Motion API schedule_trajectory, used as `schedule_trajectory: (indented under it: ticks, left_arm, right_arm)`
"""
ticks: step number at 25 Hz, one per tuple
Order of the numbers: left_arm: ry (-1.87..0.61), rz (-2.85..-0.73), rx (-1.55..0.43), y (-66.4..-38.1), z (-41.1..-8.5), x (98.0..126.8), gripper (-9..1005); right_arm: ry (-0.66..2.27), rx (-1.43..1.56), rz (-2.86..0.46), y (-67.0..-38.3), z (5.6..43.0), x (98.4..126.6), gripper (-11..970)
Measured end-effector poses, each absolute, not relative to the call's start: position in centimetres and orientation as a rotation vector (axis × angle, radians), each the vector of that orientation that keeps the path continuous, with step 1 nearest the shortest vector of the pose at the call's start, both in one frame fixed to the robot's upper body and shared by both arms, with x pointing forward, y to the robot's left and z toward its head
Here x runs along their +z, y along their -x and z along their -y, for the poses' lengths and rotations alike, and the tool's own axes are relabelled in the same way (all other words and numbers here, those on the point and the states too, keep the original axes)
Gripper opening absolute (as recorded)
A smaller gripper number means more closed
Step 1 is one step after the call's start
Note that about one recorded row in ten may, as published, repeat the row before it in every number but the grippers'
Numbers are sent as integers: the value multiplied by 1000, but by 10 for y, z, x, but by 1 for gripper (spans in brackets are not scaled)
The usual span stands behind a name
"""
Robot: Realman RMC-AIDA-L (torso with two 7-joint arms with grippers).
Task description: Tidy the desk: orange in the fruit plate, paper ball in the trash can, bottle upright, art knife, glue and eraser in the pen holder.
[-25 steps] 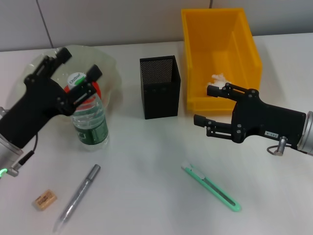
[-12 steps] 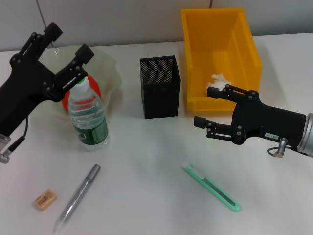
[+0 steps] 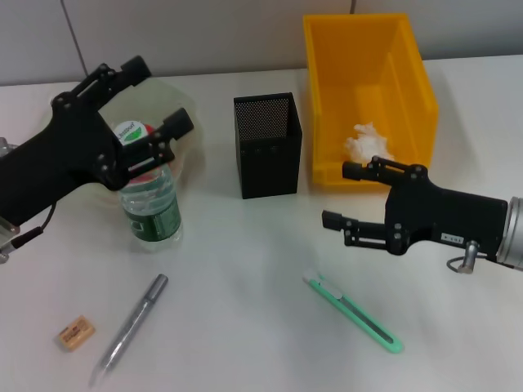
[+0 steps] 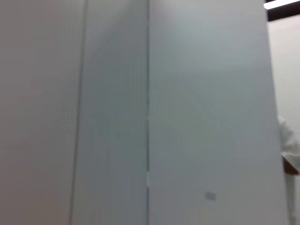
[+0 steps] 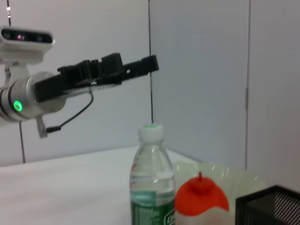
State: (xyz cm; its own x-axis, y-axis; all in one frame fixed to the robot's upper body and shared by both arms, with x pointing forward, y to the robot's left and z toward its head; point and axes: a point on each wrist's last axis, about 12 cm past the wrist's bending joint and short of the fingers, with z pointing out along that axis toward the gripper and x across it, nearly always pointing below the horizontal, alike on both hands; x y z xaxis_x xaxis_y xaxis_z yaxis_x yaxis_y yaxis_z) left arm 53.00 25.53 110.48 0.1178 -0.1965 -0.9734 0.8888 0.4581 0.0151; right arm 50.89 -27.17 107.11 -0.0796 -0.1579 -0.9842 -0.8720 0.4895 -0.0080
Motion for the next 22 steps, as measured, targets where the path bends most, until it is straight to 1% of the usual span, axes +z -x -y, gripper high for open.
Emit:
schedule_trajectory:
  ticks: [2,4,7,12,13,16,22]
  left_arm:
    - [-739,-1187,-910,-530,-255,1105,866]
    - [-842,-1169,-945,-530,-256,1115,866]
    - [-913,-1150,-985,-527,-259,1123,866]
    - [-967,-1155,-1012,-525,-260,1125,866]
    - [-1057,-1188,-1049,-522,-260,1124,866]
    - [-1108,-1203,-1072,-519,-259,1123,866]
    - [-1164,-1271,-1119,-517,-259,1120,866]
  right_arm:
    - [935,758,-1576,-508,273,1070,785]
    - [936,758,-1577,-508,273,1070,785]
    - [934,757,-1582,-507,274,1070,785]
    - [949,768,-1620,-507,276,1072,784]
    - [949,768,-1620,-507,276,1072,784]
    - [991,768,-1665,-508,276,1075,784]
    - [1012,788,-1749,-510,276,1081,784]
